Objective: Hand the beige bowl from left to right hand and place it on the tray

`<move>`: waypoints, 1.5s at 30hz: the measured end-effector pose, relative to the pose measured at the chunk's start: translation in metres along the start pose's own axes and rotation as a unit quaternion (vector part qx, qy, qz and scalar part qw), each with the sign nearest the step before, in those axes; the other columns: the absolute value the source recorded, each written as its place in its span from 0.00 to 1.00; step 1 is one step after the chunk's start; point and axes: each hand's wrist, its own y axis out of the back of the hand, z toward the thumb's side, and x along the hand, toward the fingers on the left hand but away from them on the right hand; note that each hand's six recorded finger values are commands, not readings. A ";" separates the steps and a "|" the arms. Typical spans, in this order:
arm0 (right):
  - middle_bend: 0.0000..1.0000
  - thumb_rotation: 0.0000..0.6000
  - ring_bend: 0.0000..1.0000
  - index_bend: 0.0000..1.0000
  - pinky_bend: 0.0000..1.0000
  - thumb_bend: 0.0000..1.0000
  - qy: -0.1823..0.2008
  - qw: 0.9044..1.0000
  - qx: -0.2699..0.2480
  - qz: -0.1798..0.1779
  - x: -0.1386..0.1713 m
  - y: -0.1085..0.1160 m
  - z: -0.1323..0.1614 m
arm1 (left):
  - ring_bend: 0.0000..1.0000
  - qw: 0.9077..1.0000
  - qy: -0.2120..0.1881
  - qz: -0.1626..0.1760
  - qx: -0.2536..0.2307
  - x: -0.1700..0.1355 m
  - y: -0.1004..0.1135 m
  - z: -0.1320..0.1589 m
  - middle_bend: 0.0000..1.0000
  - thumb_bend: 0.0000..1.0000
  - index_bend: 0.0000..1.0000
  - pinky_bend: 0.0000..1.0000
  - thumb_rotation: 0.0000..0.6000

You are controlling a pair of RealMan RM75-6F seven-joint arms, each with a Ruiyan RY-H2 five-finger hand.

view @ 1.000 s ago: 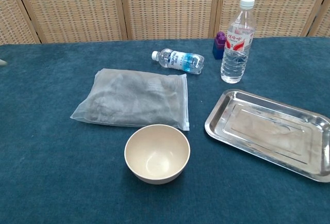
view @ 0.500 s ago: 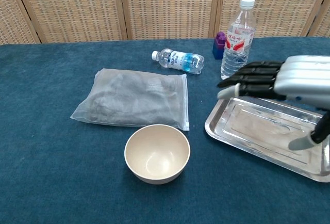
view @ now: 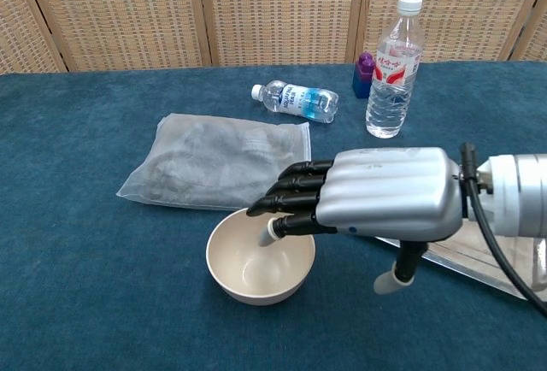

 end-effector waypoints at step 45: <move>0.00 1.00 0.00 0.58 0.00 0.44 -0.149 0.986 0.011 -0.068 0.067 0.029 -0.091 | 0.00 1.000 -0.008 -0.019 0.000 0.001 -0.009 0.005 0.00 0.00 0.00 0.00 1.00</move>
